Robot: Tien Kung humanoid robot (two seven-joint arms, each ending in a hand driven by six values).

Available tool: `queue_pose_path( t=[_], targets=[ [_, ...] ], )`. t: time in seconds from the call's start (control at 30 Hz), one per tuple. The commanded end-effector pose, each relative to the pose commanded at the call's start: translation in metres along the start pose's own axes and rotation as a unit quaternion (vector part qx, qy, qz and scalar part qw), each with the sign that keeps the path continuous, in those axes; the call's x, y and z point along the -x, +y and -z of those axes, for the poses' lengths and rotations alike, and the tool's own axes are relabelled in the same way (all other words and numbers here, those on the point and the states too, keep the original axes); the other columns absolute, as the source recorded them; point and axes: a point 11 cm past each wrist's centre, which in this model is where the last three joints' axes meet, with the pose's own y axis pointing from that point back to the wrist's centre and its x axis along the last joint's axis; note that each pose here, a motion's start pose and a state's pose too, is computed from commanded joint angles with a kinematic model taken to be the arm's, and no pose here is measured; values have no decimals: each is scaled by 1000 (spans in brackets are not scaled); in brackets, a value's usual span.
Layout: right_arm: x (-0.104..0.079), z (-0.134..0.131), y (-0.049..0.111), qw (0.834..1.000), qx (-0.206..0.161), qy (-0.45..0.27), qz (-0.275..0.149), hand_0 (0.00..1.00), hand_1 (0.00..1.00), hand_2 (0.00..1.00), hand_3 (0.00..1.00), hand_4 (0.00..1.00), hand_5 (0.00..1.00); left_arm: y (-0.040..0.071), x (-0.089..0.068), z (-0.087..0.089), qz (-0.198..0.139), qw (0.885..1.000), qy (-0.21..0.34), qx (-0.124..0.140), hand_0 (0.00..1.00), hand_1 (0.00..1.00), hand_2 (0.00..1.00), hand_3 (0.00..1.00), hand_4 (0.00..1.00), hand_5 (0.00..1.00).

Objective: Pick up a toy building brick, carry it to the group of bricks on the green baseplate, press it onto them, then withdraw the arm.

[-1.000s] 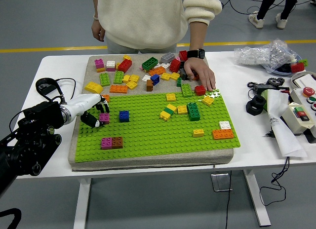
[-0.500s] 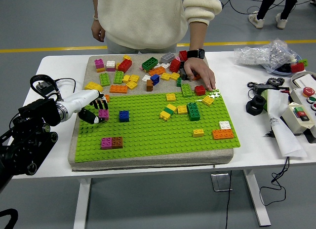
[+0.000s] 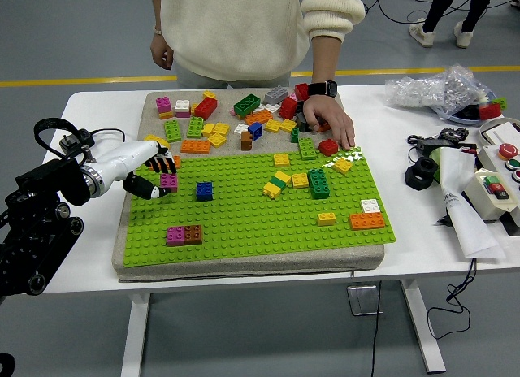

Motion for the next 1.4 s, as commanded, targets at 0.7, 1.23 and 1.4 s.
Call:
queue_pose_path(
  t=[0.7, 1.23, 1.4],
  targets=[
    [-5, -5, 0, 1000, 4, -10, -5, 761, 676, 718, 737, 998, 683, 52, 23, -18, 13, 999, -16, 43, 579, 566, 508, 519, 600, 2],
    [-6, -5, 0, 1000, 4, -13, -6, 761, 676, 718, 737, 998, 683, 57, 42, -27, 38, 998, -7, 55, 582, 570, 510, 520, 607, 2],
    [-5, -5, 0, 1000, 3, -12, -5, 761, 676, 718, 737, 998, 683, 54, 45, -26, 39, 998, 0, 53, 582, 570, 509, 520, 606, 2]
  ],
)
